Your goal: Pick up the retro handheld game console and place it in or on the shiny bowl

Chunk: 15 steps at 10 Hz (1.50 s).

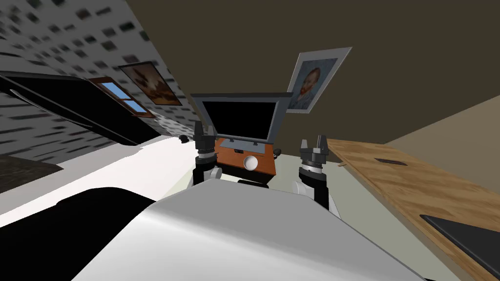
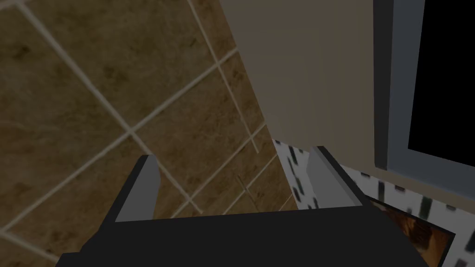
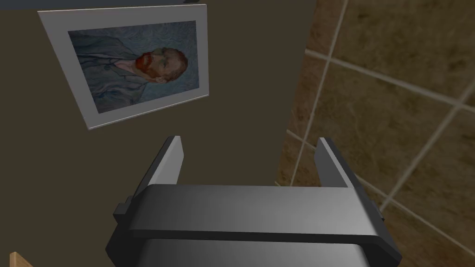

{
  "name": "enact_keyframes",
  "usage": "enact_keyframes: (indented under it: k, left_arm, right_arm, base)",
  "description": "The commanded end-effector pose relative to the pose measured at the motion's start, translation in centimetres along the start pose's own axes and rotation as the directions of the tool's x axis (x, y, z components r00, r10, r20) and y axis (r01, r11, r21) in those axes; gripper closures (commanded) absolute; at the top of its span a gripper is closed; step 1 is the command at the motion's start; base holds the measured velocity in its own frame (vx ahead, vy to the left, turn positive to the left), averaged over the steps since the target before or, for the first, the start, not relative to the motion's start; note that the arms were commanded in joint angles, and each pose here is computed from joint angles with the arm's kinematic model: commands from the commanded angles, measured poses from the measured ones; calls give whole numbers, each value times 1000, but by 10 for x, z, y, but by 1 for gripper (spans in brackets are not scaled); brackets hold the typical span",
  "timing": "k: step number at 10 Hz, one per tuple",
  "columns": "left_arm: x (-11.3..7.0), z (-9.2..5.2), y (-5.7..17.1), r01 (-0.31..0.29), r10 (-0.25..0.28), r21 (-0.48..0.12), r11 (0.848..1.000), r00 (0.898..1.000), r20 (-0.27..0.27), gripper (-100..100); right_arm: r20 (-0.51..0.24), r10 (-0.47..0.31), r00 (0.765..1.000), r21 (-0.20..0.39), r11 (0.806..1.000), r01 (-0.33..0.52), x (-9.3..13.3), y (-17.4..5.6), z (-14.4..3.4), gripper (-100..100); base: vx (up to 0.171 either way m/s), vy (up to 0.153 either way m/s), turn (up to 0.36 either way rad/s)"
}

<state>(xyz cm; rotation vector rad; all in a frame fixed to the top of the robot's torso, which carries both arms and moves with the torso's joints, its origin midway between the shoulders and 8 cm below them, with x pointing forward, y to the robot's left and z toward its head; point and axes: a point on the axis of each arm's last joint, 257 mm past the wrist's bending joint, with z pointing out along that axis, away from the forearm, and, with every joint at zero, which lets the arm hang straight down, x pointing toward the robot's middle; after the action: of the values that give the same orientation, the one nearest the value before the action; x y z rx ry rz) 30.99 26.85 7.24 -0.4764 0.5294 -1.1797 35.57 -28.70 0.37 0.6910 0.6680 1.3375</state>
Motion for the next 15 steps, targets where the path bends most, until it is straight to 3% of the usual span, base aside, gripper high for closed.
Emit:
enact_keyframes:
  k: [1,4,5,8,9,10,11,13,14,15]
  left_arm:
    - [7,0,13,26,-27,-28,999,999,-26,-100]
    - [21,-3,46,82,-91,-110,991,993,-72,-100]
    - [21,-3,46,82,-91,-110,991,993,-72,-100]
    - [39,-12,97,145,-176,-239,960,978,-114,-100]
    - [39,-13,99,144,-176,-246,959,978,-115,-100]
    - [45,-18,119,162,-207,-300,940,970,-125,-100]
    - [46,-18,120,161,-206,-302,940,970,-125,-100]
    - [56,-30,161,192,-267,-406,893,954,-134,-100]
    - [57,-34,168,187,-266,-427,885,954,-135,-100]
    - [62,-45,193,194,-294,-493,848,946,-133,-100]
  right_arm:
    - [0,0,1000,0,1000,0,0,0,0,0]
    - [0,0,1000,0,1000,0,0,0,0,0]
    - [0,0,1000,0,1000,0,0,0,0,0]
    - [0,0,1000,0,1000,0,0,0,0,0]
    - [0,0,1000,0,1000,0,0,0,0,0]
    - [0,0,1000,0,1000,0,0,0,0,0]
    - [0,0,1000,0,1000,0,0,0,0,0]
    - [0,0,1000,0,1000,0,0,0,0,0]
    - [0,0,1000,0,1000,0,0,0,0,0]
    - [0,0,1000,0,1000,0,0,0,0,0]
  base:
    - [-11,27,-126]
    - [-26,62,-221]
    - [-14,47,41]
    - [-25,58,-245]
    - [-28,62,-78]
    - [-21,56,-205]
    - [-16,46,-93]
    - [-16,59,-255]
    - [-17,65,-143]
    - [-13,59,-236]
